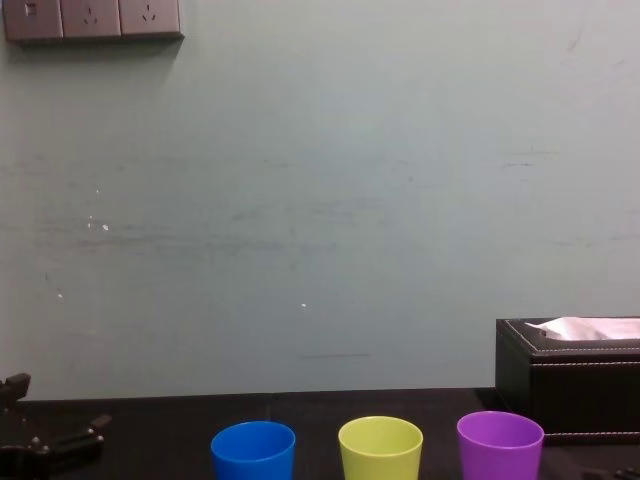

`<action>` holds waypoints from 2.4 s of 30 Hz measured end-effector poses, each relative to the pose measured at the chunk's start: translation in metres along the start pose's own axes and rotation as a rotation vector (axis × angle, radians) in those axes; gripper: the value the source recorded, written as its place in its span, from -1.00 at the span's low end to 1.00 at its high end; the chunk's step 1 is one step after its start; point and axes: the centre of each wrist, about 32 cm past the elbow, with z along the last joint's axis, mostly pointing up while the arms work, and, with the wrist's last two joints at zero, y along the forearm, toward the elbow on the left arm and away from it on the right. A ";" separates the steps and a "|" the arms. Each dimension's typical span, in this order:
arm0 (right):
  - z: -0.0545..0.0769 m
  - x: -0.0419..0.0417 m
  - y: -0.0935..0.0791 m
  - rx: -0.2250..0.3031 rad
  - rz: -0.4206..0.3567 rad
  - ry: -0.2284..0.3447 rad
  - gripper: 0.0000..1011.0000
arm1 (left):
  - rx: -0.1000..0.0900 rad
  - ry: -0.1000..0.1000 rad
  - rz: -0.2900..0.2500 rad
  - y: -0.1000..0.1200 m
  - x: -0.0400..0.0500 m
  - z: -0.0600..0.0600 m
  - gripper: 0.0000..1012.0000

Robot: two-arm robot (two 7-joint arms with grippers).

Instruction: Stack the three plastic cups sequentially using one hand.

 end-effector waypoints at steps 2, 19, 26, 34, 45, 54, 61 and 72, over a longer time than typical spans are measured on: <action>0.001 -0.0003 0.003 -0.003 -0.001 -0.001 0.98 | 0.000 0.000 0.000 0.000 0.0000 0.000 0.98; 0.009 -0.0014 0.032 -0.007 -0.009 -0.024 0.98 | 0.000 0.000 0.000 0.000 0.0000 0.000 0.98; 0.008 -0.0044 0.041 -0.008 -0.006 -0.021 0.98 | 0.000 0.000 0.000 0.000 0.0000 0.000 0.98; 0.007 -0.0054 0.045 -0.007 -0.012 -0.019 0.98 | 0.000 0.000 0.000 0.000 0.0000 0.000 0.98; 0.005 -0.0066 0.048 -0.002 -0.018 -0.016 0.98 | 0.000 0.000 0.000 0.000 0.0000 0.000 0.98; 0.005 -0.0082 0.052 -0.002 -0.020 -0.023 0.98 | 0.000 0.000 0.000 0.000 0.0000 0.000 0.98; 0.005 -0.0091 0.058 -0.001 -0.021 -0.024 0.98 | 0.000 0.000 0.000 0.000 0.0000 0.000 0.98; 0.005 -0.0075 0.064 -0.003 -0.037 -0.031 0.98 | 0.000 0.000 0.000 0.000 0.0000 0.000 0.98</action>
